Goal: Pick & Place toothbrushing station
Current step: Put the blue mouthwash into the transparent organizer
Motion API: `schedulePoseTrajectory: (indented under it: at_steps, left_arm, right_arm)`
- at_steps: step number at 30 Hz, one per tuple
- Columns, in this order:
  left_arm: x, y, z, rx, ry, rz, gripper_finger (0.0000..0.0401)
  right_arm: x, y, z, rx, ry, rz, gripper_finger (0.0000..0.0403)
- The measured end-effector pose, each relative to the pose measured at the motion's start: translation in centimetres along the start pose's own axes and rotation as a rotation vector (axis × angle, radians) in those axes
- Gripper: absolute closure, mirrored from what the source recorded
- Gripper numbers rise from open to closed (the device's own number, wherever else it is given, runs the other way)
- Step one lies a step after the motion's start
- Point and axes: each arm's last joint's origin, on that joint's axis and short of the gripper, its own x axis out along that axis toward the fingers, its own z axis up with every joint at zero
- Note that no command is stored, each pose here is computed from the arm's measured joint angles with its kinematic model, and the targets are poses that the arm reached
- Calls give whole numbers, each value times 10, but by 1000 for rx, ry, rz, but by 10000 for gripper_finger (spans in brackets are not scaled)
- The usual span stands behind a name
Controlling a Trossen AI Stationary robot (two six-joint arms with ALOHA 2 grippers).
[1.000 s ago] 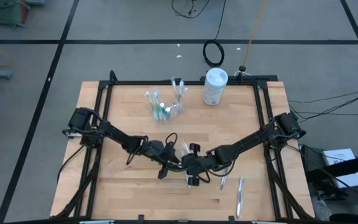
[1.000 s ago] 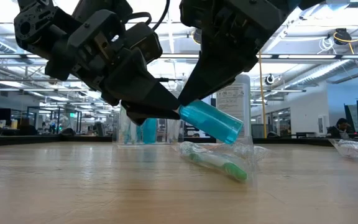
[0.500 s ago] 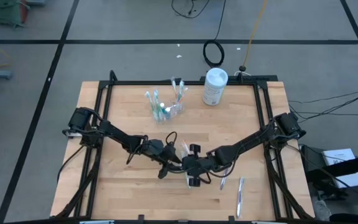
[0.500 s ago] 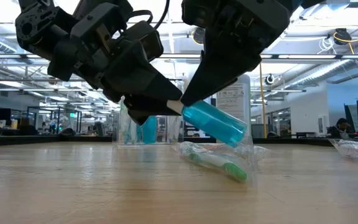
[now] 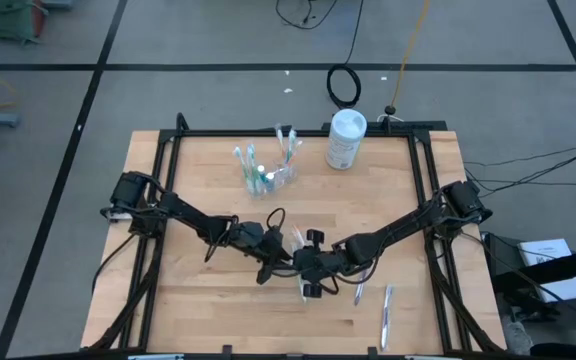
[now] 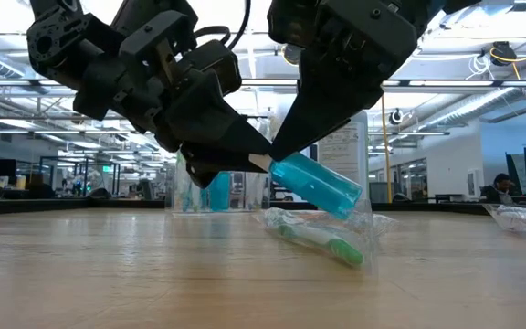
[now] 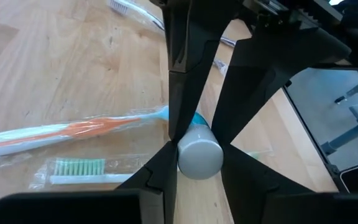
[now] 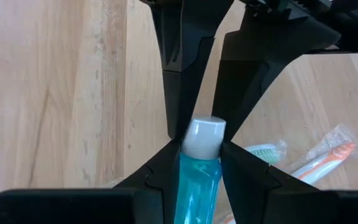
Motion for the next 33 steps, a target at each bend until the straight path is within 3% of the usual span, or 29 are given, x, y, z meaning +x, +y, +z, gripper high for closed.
schedulePoseTrajectory:
  at_steps: [19,27,33]
  left_arm:
    - [0,1,1,-10,-5,10,306]
    - [-2,1,2,-10,7,12,306]
    - [-23,0,28,28,-36,50,306]
  right_arm:
    - [-2,-1,-1,-18,20,-4,224]
    - [-39,-8,10,-11,16,1,206]
    - [-85,-22,12,-46,69,-20,214]
